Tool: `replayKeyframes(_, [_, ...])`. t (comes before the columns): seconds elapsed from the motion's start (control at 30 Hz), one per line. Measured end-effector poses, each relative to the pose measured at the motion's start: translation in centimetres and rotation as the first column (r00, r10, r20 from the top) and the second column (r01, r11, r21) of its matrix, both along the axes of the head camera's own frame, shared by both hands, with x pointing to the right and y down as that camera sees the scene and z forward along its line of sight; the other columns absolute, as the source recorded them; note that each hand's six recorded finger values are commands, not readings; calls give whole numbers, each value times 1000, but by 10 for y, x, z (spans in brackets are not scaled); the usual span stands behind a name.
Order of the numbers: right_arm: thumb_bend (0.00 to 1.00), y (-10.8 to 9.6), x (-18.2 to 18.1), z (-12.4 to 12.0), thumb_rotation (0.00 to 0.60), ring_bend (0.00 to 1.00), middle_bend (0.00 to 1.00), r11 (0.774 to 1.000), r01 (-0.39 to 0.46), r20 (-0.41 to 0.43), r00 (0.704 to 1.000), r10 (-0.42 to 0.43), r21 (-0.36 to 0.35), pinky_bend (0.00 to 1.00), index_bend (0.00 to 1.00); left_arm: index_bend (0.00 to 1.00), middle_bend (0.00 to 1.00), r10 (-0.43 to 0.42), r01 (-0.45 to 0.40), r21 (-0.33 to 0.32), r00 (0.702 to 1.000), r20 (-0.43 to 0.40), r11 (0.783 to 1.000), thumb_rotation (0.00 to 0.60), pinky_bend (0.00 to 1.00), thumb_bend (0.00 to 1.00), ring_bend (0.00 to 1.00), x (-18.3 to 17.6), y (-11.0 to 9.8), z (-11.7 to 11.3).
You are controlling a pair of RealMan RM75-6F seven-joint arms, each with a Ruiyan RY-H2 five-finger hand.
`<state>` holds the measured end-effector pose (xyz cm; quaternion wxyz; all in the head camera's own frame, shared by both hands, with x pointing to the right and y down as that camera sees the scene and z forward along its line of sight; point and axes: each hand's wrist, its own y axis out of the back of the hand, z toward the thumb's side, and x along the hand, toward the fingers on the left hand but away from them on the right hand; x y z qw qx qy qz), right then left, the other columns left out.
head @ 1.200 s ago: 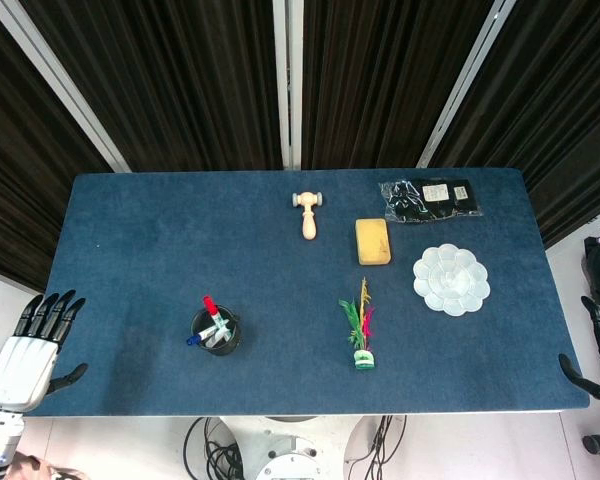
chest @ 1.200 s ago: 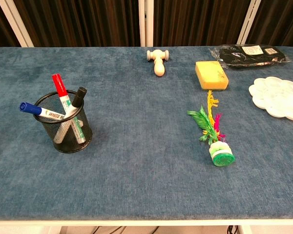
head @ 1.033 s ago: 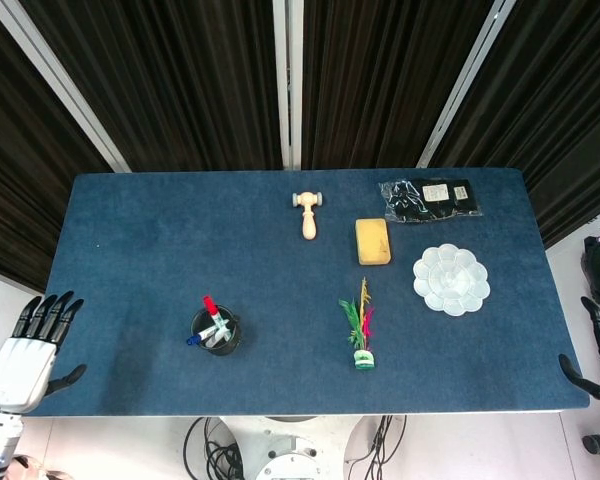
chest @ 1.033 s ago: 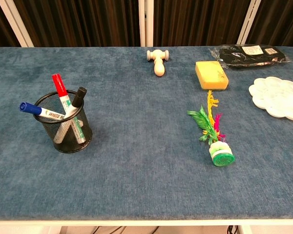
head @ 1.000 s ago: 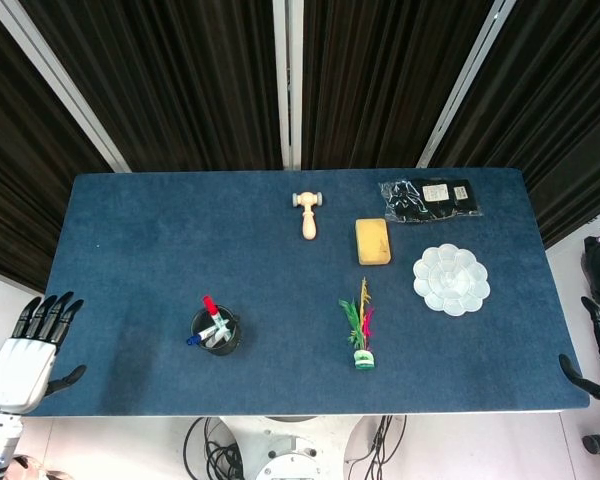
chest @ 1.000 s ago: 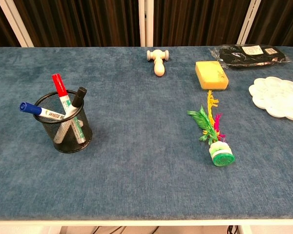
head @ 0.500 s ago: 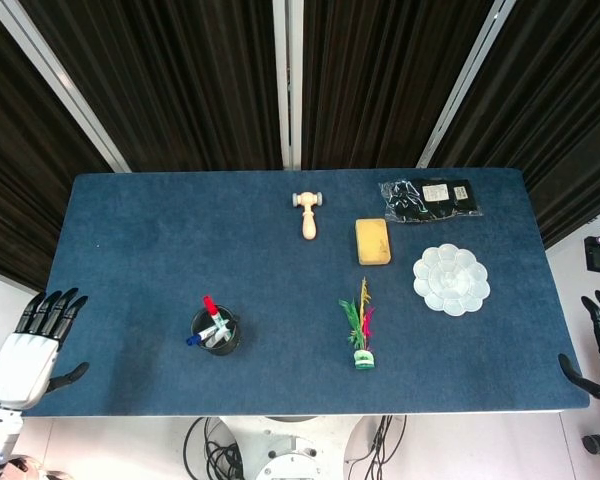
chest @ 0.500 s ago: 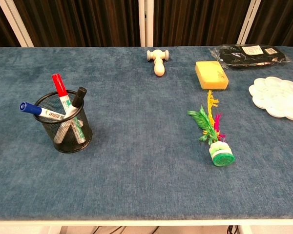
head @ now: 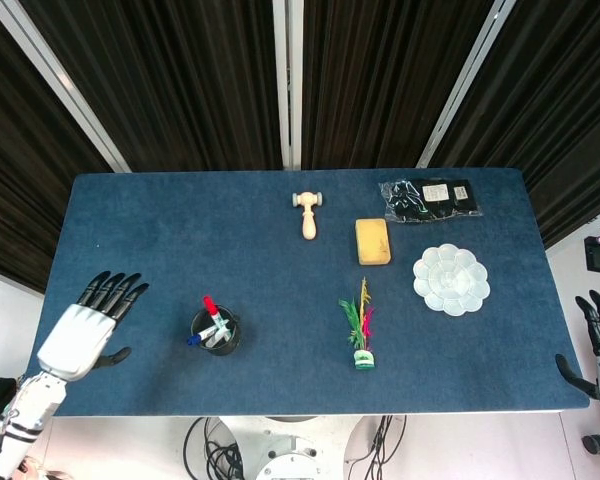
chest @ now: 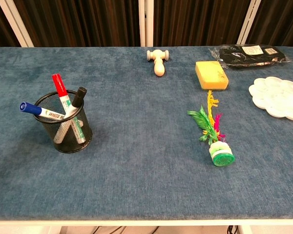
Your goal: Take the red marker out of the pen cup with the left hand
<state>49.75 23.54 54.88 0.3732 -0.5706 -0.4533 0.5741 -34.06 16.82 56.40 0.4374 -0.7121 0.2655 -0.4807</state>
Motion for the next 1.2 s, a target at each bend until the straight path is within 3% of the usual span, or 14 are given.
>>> replayKeyframes(0.27, [226, -1, -2, -3, 600, 0, 0, 1000, 0, -15, 1000, 0, 3, 0, 0, 89, 21, 45, -51, -175, 998, -40, 983, 600, 76, 332, 0, 43, -38, 17])
replayKeyframes(0.4, [227, -2, -3, -4, 600, 0, 0, 1000, -5, -21, 1000, 5, 0, 0, 0, 107, 22, 44, -50, -300, 999, -26, 953, 600, 82, 318, 0, 60, -56, 32])
replayKeyframes(0.5, [228, -3, -4, -1, 600, 0, 0, 1000, -8, -28, 1000, 7, -12, 0, 0, 129, 26, 37, -44, -354, 999, -25, 934, 600, 82, 318, 0, 72, -66, 36])
replayKeyframes(0.9, [231, -4, -4, 6, 600, 0, 0, 999, -15, -30, 999, 14, -31, 0, 0, 292, 79, -1, -12, -482, 1000, -26, 876, 600, 99, 389, 0, 106, -92, 42])
replayKeyframes(1.2, [230, -4, 0, 5, 600, 0, 0, 999, -25, -27, 999, 24, -26, 0, 0, 306, 108, -1, 28, -557, 999, 50, 830, 600, 91, 390, 0, 113, -102, 55])
